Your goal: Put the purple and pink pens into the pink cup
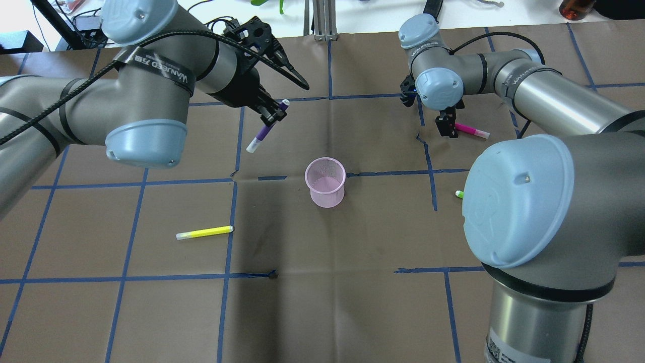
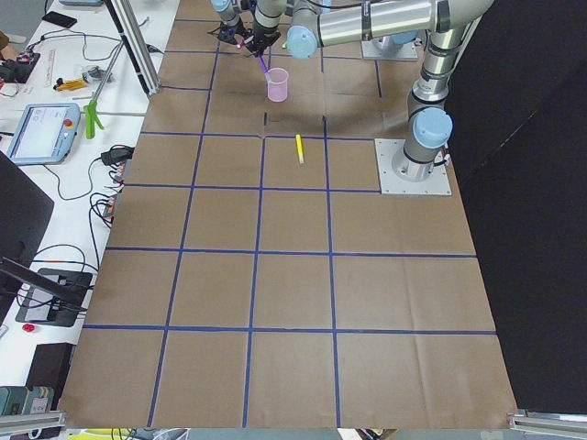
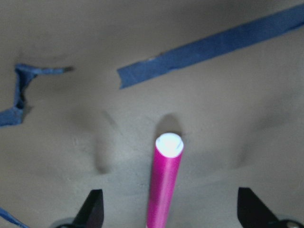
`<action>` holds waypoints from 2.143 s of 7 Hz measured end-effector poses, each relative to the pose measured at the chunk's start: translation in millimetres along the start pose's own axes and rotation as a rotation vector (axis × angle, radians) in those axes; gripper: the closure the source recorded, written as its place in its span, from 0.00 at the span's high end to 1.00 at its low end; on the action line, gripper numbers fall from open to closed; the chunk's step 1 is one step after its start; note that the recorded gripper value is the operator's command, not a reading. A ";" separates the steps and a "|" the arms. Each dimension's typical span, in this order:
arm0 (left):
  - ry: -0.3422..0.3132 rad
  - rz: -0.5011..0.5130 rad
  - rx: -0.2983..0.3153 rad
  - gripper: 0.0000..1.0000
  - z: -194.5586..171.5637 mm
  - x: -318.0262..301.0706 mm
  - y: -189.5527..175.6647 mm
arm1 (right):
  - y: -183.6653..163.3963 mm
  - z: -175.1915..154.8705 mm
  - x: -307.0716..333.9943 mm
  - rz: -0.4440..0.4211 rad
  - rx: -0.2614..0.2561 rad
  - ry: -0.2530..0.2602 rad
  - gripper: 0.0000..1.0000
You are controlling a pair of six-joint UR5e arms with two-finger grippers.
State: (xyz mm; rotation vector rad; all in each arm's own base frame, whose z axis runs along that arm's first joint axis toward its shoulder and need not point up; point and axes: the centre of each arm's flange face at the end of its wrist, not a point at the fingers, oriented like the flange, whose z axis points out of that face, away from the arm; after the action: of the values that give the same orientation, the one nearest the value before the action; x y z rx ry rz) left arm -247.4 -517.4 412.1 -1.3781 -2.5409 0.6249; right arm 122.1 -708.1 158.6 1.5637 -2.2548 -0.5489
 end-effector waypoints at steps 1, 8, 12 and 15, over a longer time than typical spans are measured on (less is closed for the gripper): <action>-0.030 -0.047 0.058 0.00 0.2 17.4 -9.3 | 0.2 0.3 0.2 -0.006 -0.001 0.000 0.50; 0.030 -0.289 0.290 0.00 74.6 56.5 18.0 | 3.0 -0.4 0.7 -0.020 -0.039 0.019 0.35; 0.044 -0.252 0.301 0.04 144.3 63.9 25.8 | 2.3 1.6 1.4 -0.031 -0.039 0.017 0.16; 0.045 -0.254 0.291 0.98 165.0 65.7 31.8 | 1.5 3.1 1.1 -0.032 -0.038 0.017 0.08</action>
State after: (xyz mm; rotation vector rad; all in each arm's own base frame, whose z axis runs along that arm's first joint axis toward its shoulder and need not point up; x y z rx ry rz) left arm -317.9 -492.7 247.9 -0.9454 -2.4157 0.8594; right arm 119.0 -708.3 156.8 1.5828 -2.1967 -0.5818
